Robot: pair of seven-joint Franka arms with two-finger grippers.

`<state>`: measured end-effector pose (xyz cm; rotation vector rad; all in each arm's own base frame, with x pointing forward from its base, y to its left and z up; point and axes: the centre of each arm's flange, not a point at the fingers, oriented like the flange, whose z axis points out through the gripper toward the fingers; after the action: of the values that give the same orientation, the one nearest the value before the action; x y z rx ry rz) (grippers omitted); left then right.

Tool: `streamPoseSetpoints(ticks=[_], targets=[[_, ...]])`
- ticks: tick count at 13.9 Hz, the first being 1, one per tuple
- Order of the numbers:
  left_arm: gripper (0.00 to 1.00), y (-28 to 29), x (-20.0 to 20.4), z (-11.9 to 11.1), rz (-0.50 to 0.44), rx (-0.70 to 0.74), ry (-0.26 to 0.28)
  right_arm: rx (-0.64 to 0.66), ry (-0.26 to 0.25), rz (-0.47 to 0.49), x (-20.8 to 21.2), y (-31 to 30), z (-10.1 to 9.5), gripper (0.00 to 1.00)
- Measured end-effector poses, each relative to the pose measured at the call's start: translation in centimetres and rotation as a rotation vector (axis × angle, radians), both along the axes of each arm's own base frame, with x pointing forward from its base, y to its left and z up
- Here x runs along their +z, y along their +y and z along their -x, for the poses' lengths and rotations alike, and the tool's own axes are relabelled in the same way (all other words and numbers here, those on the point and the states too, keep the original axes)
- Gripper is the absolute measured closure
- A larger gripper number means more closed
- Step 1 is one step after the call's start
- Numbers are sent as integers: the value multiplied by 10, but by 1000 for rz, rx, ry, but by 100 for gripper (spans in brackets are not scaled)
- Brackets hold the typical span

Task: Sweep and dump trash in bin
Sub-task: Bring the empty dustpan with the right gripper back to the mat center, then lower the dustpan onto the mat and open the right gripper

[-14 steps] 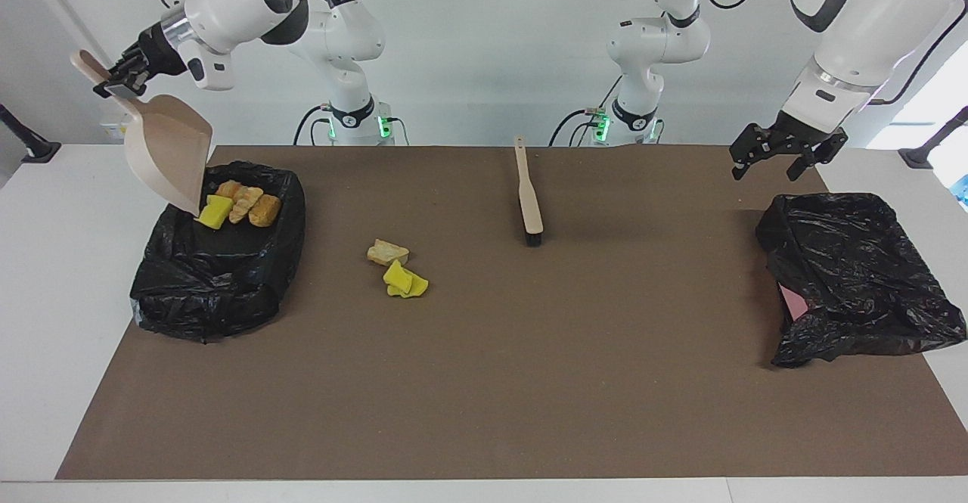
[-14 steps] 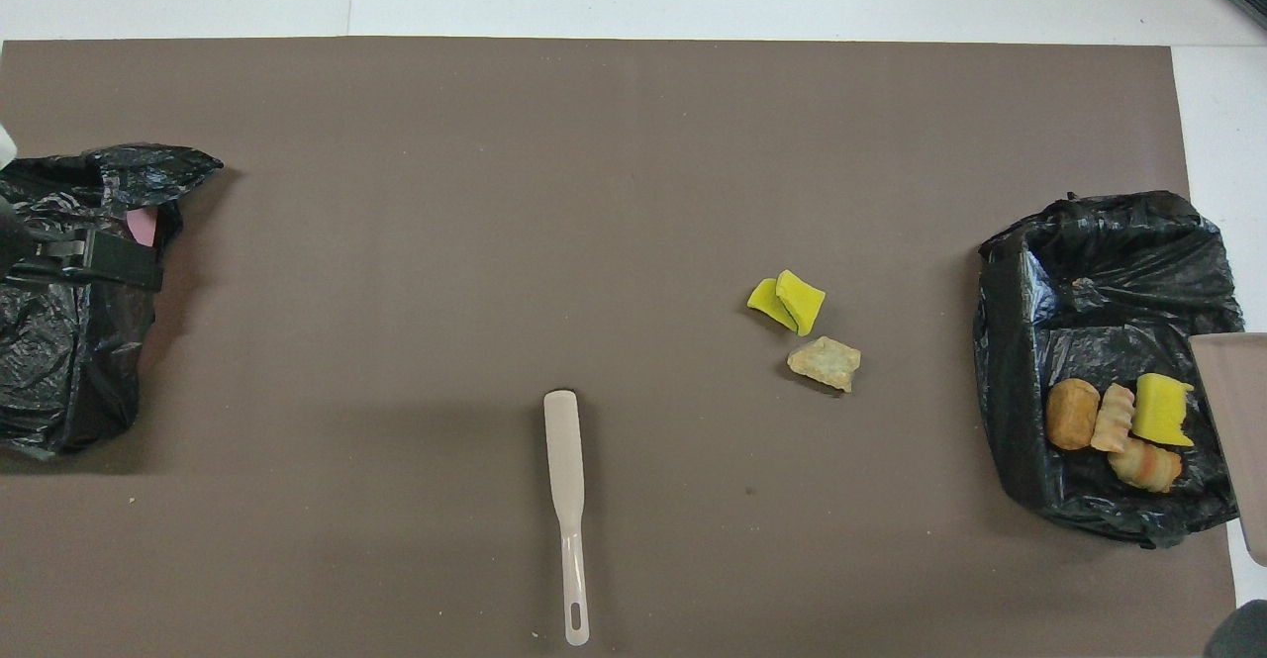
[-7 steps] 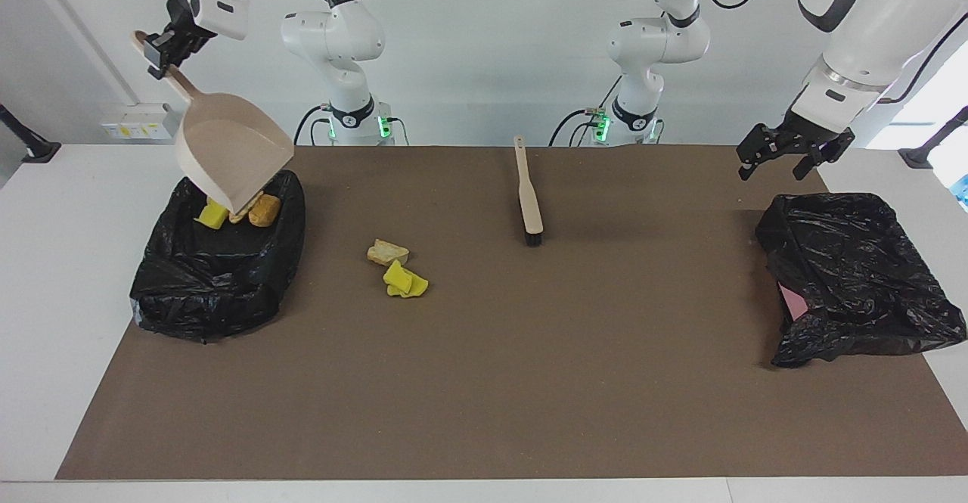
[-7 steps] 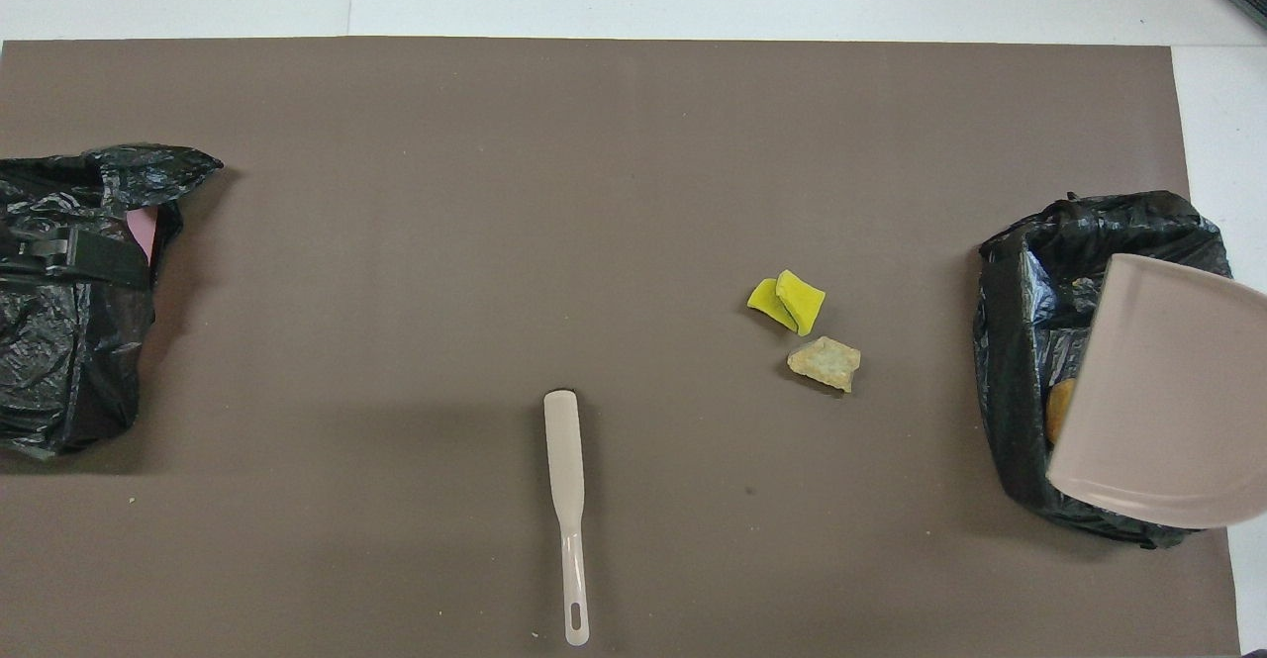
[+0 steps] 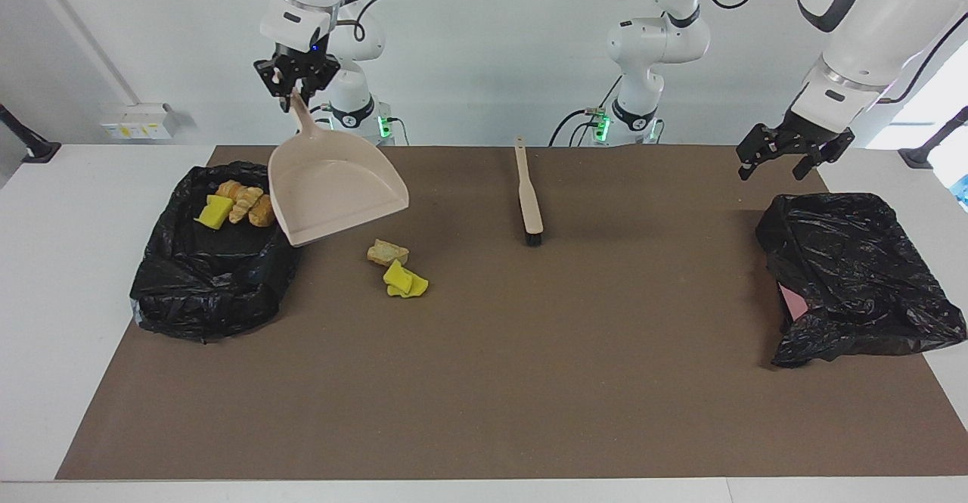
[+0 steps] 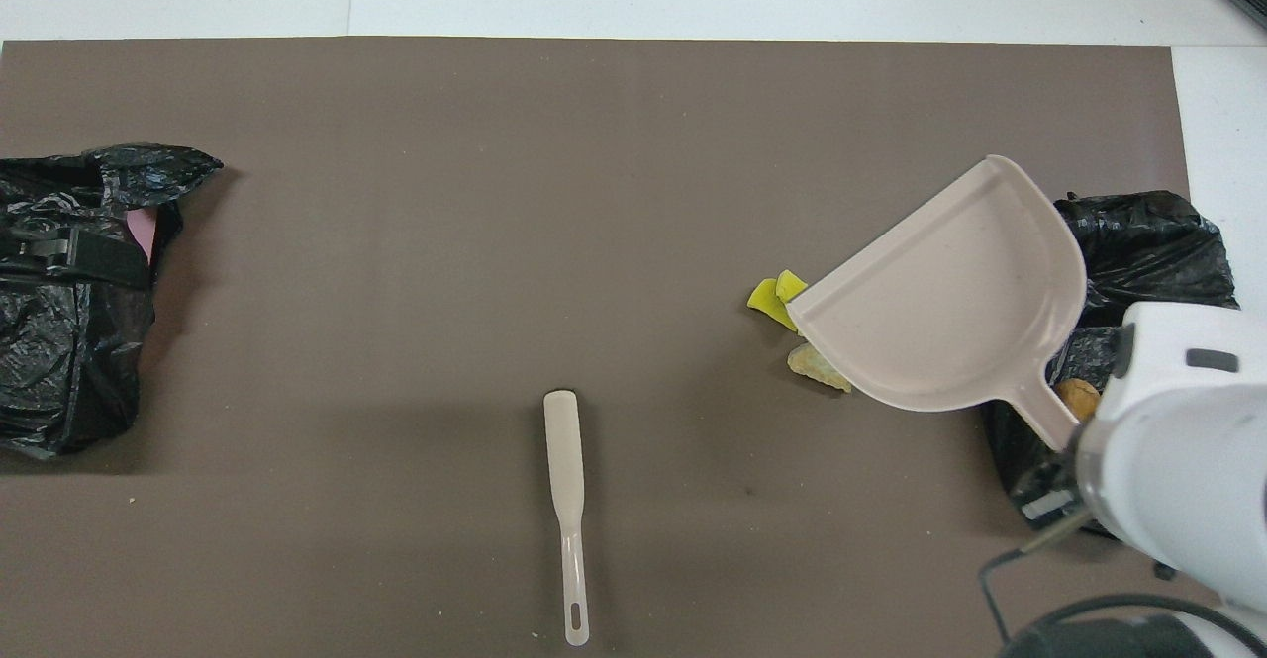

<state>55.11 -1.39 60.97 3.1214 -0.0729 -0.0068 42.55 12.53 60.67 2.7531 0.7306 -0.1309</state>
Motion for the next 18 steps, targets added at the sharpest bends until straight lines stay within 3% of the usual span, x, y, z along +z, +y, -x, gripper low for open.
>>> streamPoseSetpoints(ticks=[6, 9, 12, 15, 18], targets=[[0, 0, 0, 0, 0, 0, 0, -291, 8, -151, -66, 150, -52, 68], [0, 0, 0, 0, 0, 0, 0, -391, -13, -248, -99, 226, -91, 68], [0, 0, 0, 0, 0, 0, 0, -448, -53, -331, -142, 278, -130, 68], [0, 0, 0, 0, 0, 0, 0, -474, -95, -351, -200, 318, -154, 68], [0, 0, 0, 0, 0, 0, 0, -493, -97, -359, -227, 320, -171, 68]])
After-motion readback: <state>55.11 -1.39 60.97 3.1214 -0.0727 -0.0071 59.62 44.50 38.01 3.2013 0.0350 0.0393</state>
